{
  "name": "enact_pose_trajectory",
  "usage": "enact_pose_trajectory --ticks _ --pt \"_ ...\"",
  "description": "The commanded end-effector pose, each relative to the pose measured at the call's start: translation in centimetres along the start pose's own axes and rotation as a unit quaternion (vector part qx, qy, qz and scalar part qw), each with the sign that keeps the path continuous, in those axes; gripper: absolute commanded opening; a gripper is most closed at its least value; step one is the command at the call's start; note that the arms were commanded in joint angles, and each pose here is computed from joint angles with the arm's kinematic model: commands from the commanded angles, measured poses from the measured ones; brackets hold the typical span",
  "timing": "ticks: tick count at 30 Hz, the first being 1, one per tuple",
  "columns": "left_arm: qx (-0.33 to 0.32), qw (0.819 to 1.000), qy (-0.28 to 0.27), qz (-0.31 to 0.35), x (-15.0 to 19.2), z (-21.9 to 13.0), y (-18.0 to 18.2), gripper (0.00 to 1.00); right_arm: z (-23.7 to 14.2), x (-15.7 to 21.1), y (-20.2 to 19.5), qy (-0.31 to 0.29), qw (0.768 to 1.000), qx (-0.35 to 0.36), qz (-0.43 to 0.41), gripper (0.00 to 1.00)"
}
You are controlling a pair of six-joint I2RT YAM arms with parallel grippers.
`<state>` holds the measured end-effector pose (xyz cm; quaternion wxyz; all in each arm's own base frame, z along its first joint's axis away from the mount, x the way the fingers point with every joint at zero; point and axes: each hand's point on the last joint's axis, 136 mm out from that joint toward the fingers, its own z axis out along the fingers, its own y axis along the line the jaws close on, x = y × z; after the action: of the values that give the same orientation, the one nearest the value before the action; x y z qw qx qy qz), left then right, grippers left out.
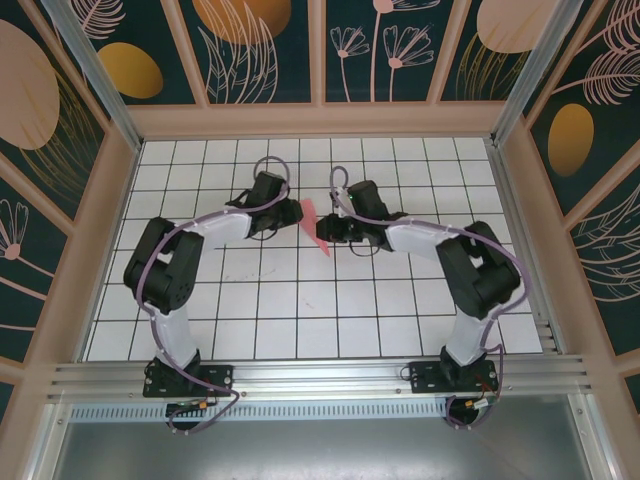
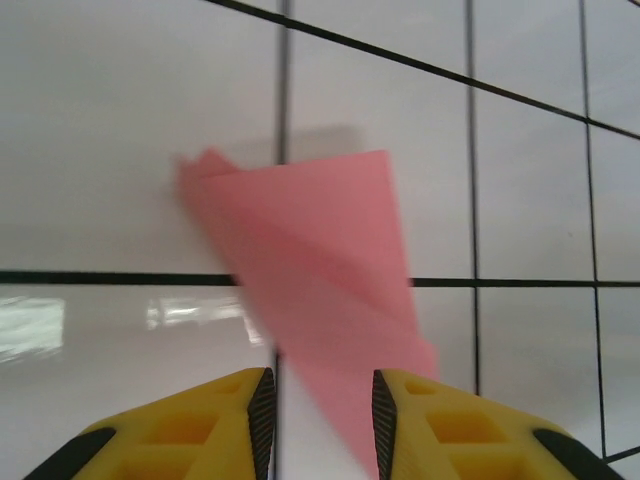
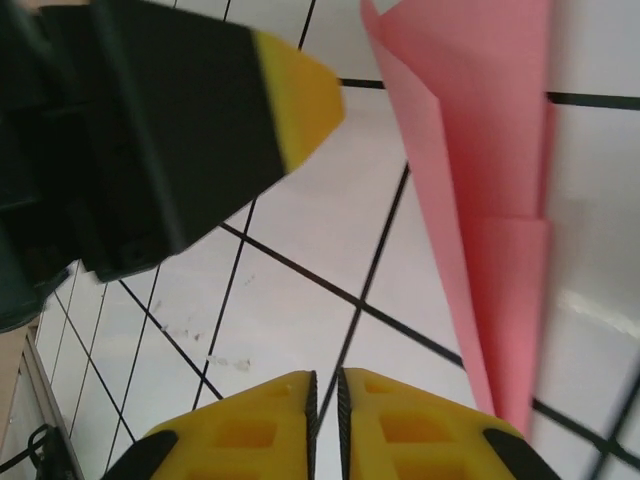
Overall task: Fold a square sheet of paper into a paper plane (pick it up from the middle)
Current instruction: Fold the wing for the fifth time at the center of the table.
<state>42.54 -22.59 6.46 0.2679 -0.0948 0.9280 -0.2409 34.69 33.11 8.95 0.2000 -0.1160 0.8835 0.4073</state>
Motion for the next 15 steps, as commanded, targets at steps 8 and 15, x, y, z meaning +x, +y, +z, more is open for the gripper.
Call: enact_pose_trajectory --ticks 8,15 --pt "0.038 0.998 -0.029 -0.032 -1.7 -2.3 1.0 0.34 6.4 -3.2 -2.8 0.033 0.998 0.023 0.047 0.12" --pt "0.056 0.998 -0.018 -0.026 -1.5 -2.0 0.4 0.34 7.3 -2.1 -6.5 0.05 0.993 0.074 0.083 0.11"
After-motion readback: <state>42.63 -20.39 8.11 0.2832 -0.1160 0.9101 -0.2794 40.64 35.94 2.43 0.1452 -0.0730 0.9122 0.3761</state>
